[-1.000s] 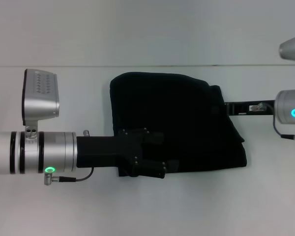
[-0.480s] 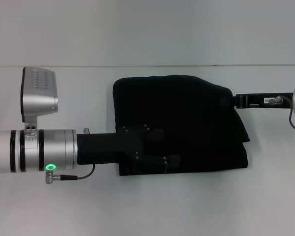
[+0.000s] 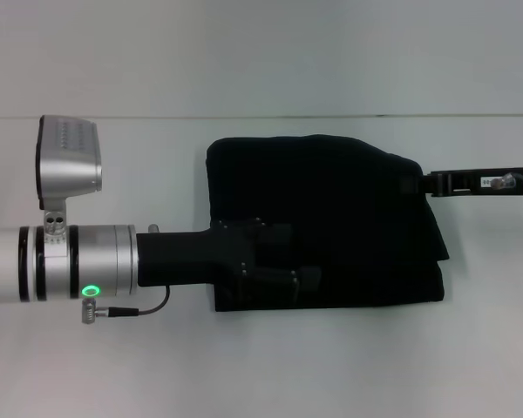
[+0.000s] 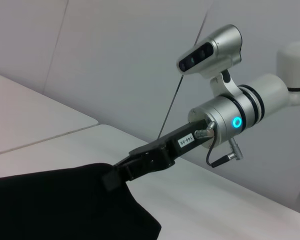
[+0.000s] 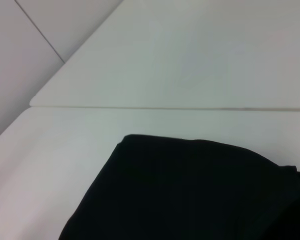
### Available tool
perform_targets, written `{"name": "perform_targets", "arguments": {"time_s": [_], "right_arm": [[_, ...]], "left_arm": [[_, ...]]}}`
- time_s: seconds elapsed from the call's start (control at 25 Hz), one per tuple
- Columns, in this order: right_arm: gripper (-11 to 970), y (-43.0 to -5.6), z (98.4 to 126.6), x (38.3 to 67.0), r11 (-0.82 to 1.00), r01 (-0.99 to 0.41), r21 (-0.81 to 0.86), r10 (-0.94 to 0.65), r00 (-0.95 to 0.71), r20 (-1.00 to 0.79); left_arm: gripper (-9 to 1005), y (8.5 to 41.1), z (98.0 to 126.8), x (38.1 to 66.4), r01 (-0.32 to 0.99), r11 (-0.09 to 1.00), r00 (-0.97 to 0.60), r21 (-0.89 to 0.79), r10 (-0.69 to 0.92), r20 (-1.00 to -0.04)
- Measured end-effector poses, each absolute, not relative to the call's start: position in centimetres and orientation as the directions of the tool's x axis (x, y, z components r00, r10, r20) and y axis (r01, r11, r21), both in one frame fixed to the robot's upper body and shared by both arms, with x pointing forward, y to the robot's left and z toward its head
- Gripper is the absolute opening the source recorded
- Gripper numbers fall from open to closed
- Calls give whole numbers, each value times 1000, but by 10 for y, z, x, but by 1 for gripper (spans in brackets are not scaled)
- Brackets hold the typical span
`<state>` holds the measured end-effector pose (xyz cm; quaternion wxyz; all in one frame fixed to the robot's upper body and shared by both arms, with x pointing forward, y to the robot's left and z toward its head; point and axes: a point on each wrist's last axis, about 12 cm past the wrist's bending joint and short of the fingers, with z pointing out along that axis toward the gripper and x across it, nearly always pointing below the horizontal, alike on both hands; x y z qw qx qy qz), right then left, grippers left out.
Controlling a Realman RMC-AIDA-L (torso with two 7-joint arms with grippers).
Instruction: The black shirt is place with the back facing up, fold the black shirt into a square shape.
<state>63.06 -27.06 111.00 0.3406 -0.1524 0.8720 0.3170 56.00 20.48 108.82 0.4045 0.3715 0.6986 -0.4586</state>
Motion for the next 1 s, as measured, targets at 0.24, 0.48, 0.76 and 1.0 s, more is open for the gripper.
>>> {"name": "perform_targets", "arguments": {"time_s": [0.24, 0.48, 0.76, 1.0], "right_arm": [[49, -280, 1108, 628, 764, -466, 446, -51, -733, -679], [48, -282, 1106, 627, 769, -461, 443, -53, -736, -675], [48, -274, 1116, 629, 742, -506, 439, -77, -715, -695], [50, -273, 1126, 627, 711, -546, 444, -90, -697, -712]], "left_arm": [[919, 204, 1089, 561, 885, 308, -407, -349, 145, -902], [919, 204, 1089, 564, 880, 320, -411, -351, 145, -900], [920, 204, 1089, 566, 874, 334, -417, -352, 145, -897], [920, 204, 1089, 566, 870, 336, -425, -360, 141, -894]]}}
